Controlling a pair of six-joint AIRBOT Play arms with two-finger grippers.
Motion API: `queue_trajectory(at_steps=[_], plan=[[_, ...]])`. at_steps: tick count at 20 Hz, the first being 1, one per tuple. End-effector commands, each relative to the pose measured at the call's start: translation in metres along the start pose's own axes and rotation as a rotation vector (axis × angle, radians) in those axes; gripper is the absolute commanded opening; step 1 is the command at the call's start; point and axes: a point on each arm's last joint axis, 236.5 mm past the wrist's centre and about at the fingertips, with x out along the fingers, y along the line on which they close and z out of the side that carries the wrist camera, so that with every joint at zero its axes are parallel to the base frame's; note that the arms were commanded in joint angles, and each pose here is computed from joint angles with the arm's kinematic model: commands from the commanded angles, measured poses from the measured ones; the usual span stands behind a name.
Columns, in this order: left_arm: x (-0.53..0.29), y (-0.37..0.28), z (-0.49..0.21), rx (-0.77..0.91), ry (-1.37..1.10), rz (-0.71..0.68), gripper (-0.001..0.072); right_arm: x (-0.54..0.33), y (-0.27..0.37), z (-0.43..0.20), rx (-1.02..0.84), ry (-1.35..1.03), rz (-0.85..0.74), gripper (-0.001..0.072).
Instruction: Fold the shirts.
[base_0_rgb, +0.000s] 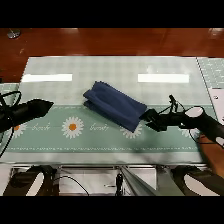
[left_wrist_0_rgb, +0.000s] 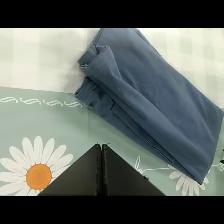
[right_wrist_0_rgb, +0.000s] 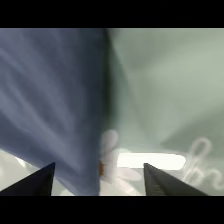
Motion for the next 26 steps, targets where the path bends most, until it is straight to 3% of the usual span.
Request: queue_trajectory(at_steps=[1,7,8,9,10,11,14,20,26], plan=[[0.0,0.0,0.0,0.0,0.001,0.0,0.0019,0.02,0.016,0.006,0.006,0.075,0.072,0.0628],[0.0,0.0,0.0,0.0,0.0,0.0,0.0019,0.041,0.025,0.021,0.007,0.119,0.07,0.0606],[0.0,0.0,0.0,0.0,0.0,0.001,0.0019,0.046,0.032,0.014,-0.025,0.144,0.069,0.0527],[0.0,0.0,0.0,0.0,0.0,0.001,0.0019,0.05,0.041,0.007,-0.073,0.171,0.075,0.0396],[0.0,0.0,0.0,0.0,0.0,0.001,0.0019,0.051,0.053,0.001,-0.145,0.193,0.084,0.0167],[0.0,0.0,0.0,0.0,0.0,0.001,0.0019,0.048,0.065,-0.002,-0.215,0.211,0.092,0.0025],[0.0,0.0,0.0,0.0,0.0,0.001,0.0019,0.019,0.111,0.011,-0.378,0.216,0.11,0.0024],[0.0,-0.004,0.0,-0.011,0.0,-0.017,0.0019,-0.12,0.218,0.069,-0.655,-0.104,0.036,0.0023],[0.0,-0.008,0.0,-0.023,0.0,-0.036,0.0019,-0.263,0.194,0.099,-0.529,-0.373,-0.06,0.0023]])
